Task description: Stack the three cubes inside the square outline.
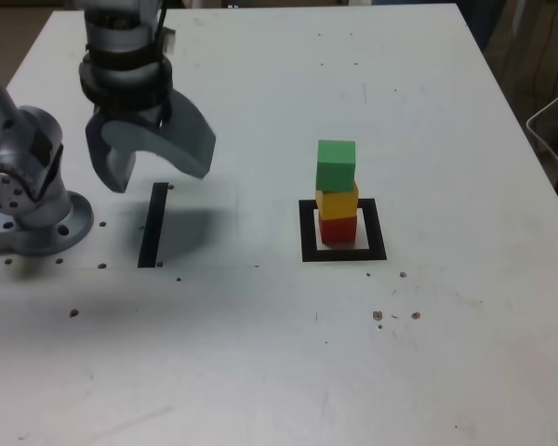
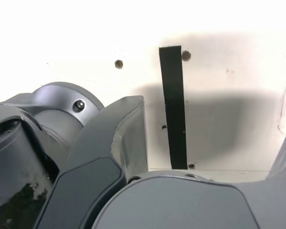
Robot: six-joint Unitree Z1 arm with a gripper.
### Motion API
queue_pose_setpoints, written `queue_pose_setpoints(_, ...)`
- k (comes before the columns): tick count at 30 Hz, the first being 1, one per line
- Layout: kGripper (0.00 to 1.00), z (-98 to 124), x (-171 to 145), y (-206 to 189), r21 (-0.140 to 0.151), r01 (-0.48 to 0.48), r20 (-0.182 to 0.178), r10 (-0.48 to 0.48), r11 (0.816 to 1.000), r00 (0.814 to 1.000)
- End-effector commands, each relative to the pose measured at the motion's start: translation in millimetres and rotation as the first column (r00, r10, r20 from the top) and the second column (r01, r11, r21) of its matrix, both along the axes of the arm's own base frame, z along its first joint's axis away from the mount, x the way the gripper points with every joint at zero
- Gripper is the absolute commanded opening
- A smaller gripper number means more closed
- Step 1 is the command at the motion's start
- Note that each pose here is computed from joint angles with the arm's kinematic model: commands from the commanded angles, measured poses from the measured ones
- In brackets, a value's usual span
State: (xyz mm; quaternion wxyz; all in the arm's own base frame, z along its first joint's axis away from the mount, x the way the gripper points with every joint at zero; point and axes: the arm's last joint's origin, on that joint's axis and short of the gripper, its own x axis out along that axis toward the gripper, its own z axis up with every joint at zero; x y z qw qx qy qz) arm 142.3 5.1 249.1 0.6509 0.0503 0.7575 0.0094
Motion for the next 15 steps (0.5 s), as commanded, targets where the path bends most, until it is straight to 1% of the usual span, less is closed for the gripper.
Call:
queue_pose_setpoints(1,0.99,-0.8,-0.6,-2.0,-0.04,-0.005,-0.013,0.004,0.999,1.0)
queue_pose_setpoints(5,0.99,-2.7,-6.3,-5.8,-0.113,-0.027,-0.039,0.023,0.993,0.999)
queue_pose_setpoints(7,0.99,-3.4,-7.7,-6.8,-0.133,-0.036,-0.046,0.031,0.99,0.998)
queue_pose_setpoints(8,0.99,-3.5,-7.8,-7.0,-0.135,-0.039,-0.045,0.033,0.99,0.998)
queue_pose_setpoints(10,0.99,-3.6,-6.3,-6.7,-0.129,-0.038,-0.031,0.034,0.991,0.999)
queue_pose_setpoints(14,0.99,-3.5,-1.4,-5.0,-0.097,-0.027,0.016,0.029,0.995,0.999)
queue_pose_setpoints(15,0.99,-3.4,-0.6,-4.7,-0.092,-0.026,0.023,0.028,0.995,0.999)
